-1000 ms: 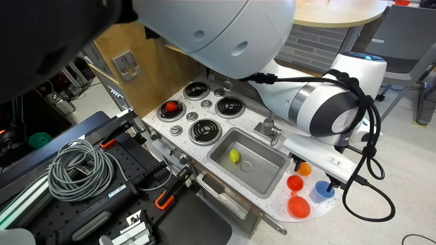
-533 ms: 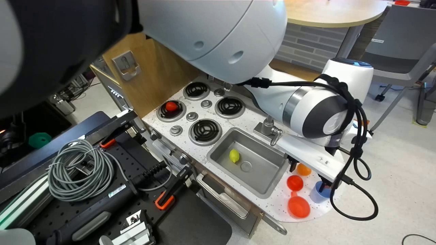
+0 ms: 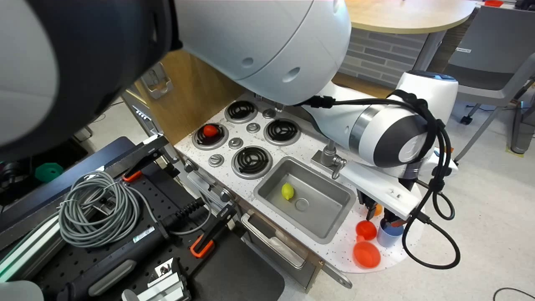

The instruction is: Move the blue cup to the sink

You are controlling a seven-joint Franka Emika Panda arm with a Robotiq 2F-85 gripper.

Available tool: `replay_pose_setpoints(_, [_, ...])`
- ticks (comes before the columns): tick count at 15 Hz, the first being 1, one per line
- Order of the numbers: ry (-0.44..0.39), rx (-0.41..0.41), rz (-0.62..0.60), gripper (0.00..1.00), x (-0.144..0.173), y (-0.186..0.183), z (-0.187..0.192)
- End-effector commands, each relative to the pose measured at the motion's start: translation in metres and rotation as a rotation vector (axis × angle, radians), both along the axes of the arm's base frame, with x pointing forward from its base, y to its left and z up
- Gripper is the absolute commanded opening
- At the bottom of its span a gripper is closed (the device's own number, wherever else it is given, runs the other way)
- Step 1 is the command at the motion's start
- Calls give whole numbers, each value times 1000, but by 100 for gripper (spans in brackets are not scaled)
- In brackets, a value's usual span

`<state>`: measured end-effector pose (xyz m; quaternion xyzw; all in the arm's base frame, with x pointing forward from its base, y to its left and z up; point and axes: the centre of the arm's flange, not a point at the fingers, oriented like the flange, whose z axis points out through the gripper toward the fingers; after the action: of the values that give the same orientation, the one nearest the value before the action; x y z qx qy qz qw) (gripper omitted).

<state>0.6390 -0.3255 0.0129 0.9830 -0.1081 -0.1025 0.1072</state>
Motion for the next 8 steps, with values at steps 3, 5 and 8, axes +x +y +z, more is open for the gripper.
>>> replay_pose_setpoints(3, [13,-44,-26,0,10,-13,-1])
replay_pose_setpoints(5, [-7,-54,-34,0,10,-13,6])
replay_pose_setpoints(8, [-66,-68,-45,1,7,-11,27])
